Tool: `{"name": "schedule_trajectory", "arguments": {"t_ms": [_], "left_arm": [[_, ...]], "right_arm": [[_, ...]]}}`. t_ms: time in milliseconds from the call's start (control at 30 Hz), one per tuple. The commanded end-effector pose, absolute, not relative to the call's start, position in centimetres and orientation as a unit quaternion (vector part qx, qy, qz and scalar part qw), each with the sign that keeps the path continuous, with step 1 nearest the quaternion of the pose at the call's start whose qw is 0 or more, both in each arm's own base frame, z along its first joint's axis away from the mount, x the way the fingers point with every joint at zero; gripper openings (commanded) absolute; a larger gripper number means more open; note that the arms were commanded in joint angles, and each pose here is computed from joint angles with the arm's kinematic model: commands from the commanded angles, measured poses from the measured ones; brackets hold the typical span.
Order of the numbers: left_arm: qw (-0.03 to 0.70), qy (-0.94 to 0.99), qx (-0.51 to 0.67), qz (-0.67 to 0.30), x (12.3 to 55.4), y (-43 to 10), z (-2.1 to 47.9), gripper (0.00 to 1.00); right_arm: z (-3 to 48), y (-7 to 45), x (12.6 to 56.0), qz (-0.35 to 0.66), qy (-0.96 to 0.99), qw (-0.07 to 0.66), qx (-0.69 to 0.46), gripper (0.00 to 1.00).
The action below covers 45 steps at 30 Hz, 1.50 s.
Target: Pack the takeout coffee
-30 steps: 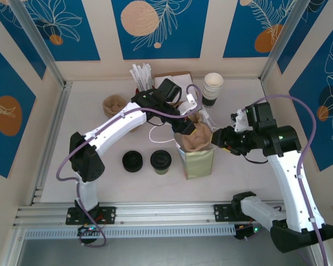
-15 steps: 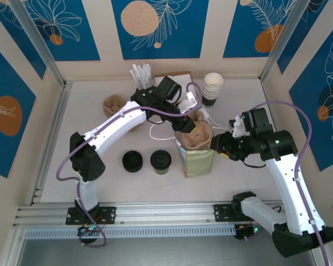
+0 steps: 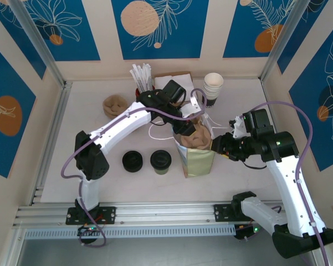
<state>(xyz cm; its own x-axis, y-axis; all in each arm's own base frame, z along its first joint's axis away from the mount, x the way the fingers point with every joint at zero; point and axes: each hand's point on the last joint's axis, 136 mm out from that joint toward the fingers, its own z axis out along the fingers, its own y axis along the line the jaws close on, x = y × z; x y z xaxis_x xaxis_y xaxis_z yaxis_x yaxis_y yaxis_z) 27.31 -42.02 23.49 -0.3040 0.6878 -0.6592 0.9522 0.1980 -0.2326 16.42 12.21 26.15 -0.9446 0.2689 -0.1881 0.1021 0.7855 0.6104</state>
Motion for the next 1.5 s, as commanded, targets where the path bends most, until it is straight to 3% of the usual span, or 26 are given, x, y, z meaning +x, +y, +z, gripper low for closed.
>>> {"name": "schedule_trajectory", "arguments": {"t_ms": [0, 833, 1467], "left_arm": [[0.197, 0.745, 0.572, -0.281, 26.9, -42.1, 22.1, 0.28], [0.196, 0.739, 0.623, -0.167, 26.0, -41.9, 22.1, 0.29], [0.169, 0.733, 0.633, -0.184, 25.8, -43.5, 19.2, 0.29]], "right_arm": [[26.3, 12.4, 15.8, 0.316, 0.936, 0.127, 0.086, 0.4], [26.7, 12.2, 18.7, 0.3, 0.938, 0.158, 0.069, 0.36], [26.9, 11.4, 19.4, 0.277, 0.942, 0.179, 0.069, 0.35]]}}
